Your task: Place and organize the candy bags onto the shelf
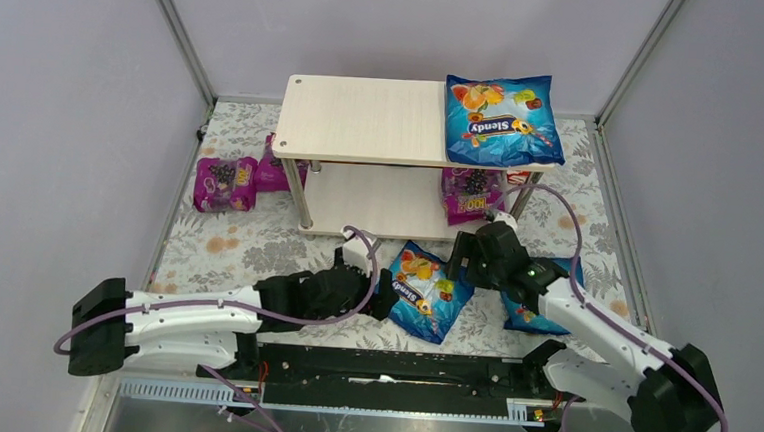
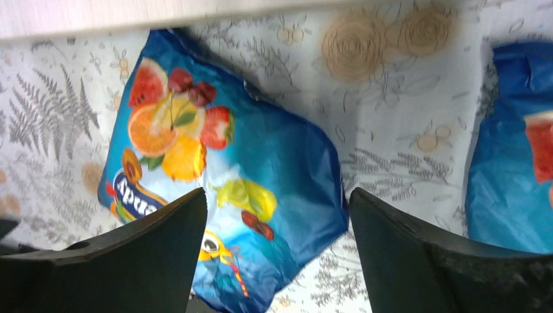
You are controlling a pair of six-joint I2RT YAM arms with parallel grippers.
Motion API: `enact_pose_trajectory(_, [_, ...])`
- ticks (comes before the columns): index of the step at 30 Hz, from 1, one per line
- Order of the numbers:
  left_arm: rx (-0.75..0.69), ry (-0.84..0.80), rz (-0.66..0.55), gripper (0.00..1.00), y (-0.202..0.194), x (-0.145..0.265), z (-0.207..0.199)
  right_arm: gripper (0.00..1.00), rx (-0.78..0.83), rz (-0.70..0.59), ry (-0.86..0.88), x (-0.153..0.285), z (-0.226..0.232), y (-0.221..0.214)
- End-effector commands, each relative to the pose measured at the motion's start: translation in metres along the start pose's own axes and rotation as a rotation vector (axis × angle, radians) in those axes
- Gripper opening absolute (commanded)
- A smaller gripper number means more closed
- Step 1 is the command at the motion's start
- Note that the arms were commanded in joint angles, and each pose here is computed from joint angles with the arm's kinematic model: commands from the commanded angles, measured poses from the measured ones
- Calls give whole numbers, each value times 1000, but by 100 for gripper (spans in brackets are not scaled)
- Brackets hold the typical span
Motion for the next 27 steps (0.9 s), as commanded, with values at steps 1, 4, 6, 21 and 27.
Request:
enact_pose_trajectory(1, [168,-19,46,90,-10,-11,14,88,-79,75,85,16,-8,-27])
enact_pose_trajectory(4, [268,-41,109,95,-18,-23,28,89,-144,129,168,20,-9,-46])
enact_pose_trajectory(6, [315,-69,124,96,-20,-29,34,90,-169,133,188,23,-11,-52])
enact_pose_trajectory(21, [400,-169,194,52,-33,-56,43,48,-185,108,420,-9,10,-50])
enact_pose_trajectory(27, [502,-240,295,24,-60,-50,42,33,-58,116,385,-20,27,-23])
Point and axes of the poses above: each gripper's point midway between its finger pads, its own x axis back along the fingers, its own z axis along the line the jaws close on, y = z × x, the point moved 9 cm from there along x, back along the fingers, and after that the axes turned 3 degrees about x, right-handed, at the moved point
